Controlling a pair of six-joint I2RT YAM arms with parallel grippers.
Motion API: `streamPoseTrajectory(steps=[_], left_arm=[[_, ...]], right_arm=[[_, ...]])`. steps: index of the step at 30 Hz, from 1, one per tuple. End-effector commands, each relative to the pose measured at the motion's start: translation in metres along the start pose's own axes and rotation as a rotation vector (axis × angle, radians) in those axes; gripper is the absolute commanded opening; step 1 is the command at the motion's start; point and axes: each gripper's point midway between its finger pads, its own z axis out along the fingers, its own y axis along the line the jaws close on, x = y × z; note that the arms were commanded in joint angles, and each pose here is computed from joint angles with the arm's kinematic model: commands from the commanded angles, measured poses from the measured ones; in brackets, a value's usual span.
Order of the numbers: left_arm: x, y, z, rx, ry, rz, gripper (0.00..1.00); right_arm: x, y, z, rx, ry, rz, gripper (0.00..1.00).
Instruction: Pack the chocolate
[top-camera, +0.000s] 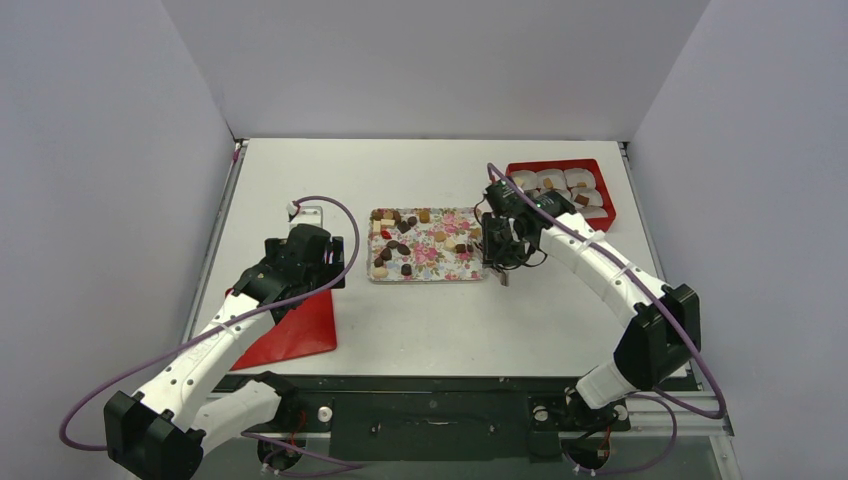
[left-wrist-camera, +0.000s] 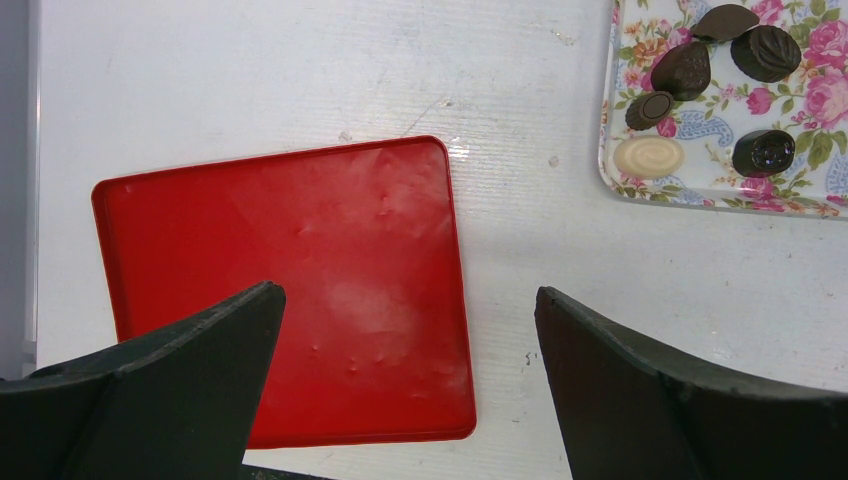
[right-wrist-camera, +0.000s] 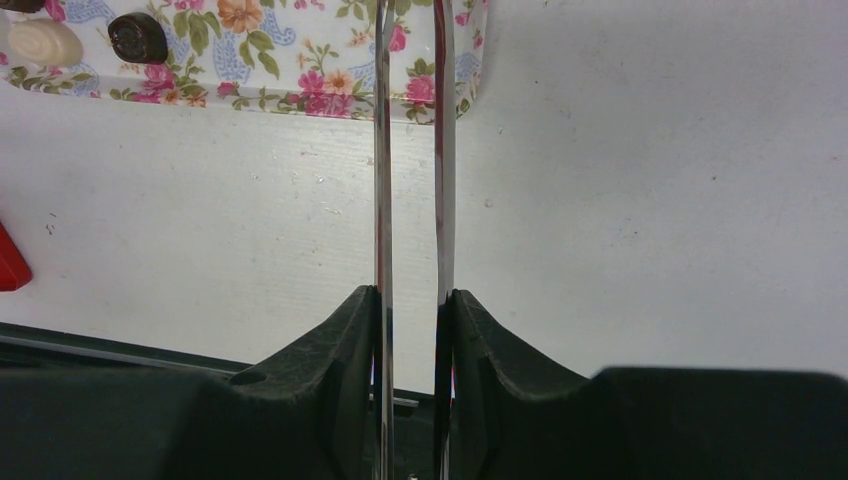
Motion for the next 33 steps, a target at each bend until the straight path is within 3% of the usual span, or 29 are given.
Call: streamPoseTrajectory(steps=[1,33], left_arm=[[-0.015,0.002,-0.004,-0.003,-0.054,-0.024,0.96],[-0.014,0.002,-0.002,-0.006,-0.048,-0.02,0.96]], right_arm=[[-0.013,0.008,-0.024,-0.044,-0.077,0.016,0.25],[-0.033,0.01,-0.047,-0.086,-0.153,0.056,0.25]])
